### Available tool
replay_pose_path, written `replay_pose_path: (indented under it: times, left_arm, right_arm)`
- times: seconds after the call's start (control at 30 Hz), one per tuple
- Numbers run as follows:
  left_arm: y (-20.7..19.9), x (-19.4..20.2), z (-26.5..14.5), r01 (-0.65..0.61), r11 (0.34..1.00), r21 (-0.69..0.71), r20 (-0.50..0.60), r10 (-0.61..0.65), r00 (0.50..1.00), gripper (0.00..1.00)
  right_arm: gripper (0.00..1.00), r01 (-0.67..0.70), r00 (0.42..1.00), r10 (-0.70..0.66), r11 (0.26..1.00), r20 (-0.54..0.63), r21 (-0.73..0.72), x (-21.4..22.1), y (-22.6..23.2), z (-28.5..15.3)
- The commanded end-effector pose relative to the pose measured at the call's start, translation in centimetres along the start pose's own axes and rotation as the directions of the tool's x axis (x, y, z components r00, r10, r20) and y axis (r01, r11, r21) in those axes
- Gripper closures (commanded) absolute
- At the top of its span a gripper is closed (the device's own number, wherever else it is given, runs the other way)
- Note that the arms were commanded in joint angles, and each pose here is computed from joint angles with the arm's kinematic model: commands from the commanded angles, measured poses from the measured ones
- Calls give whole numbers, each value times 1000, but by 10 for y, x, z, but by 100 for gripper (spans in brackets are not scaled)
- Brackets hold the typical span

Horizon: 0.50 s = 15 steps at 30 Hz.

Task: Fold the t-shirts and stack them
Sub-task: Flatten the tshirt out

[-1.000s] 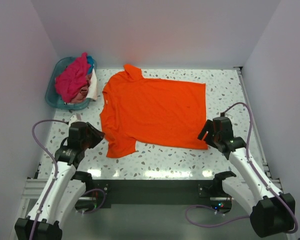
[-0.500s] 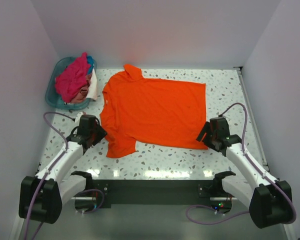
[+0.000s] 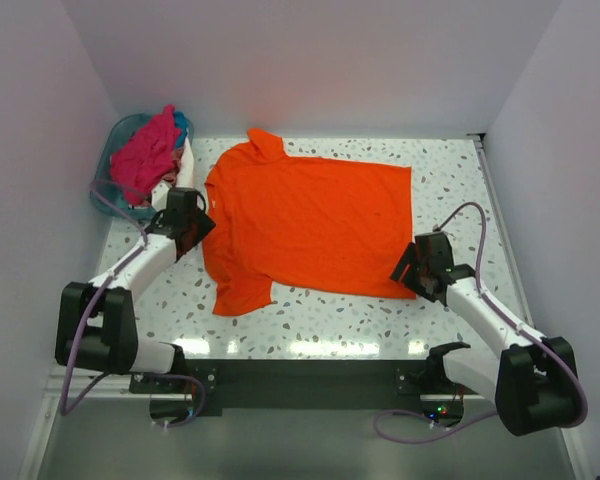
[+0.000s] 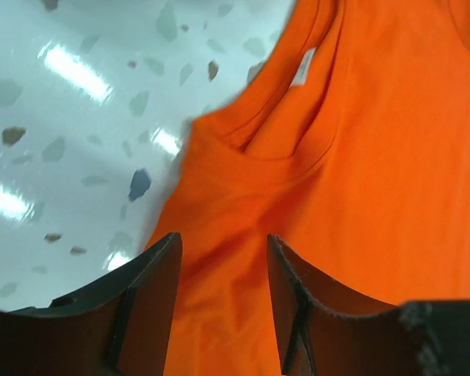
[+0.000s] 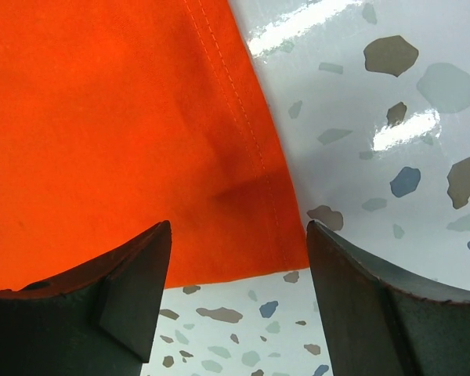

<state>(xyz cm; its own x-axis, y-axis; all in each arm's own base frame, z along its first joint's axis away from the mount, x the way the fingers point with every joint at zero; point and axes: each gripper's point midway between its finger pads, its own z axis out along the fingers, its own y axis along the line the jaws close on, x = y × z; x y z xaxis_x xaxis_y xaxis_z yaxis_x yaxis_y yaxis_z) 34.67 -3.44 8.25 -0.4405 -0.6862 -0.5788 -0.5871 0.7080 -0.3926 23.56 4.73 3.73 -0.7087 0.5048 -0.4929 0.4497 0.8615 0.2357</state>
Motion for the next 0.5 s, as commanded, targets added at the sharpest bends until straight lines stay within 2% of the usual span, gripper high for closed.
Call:
replay_pose_path:
  times: [0.0, 0.17, 0.4, 0.47]
  left_arm:
    - [-17, -32, 15, -31, 999, -6, 87, 31, 996, 50]
    - [-12, -27, 37, -81, 995, -62, 61, 85, 994, 55]
    - [4, -8, 63, -123, 983, -135, 5, 125, 992, 57]
    - [10, -3, 68, -133, 978, -162, -13, 133, 991, 62]
  right_arm:
    - [27, -30, 998, 30, 1000, 58, 2, -17, 6, 5]
    - [30, -27, 997, 26, 999, 70, 19, -19, 2, 7]
    - [30, -21, 998, 19, 999, 64, 35, -22, -1, 12]
    - [32, -24, 998, 22, 999, 59, 33, -21, -1, 13]
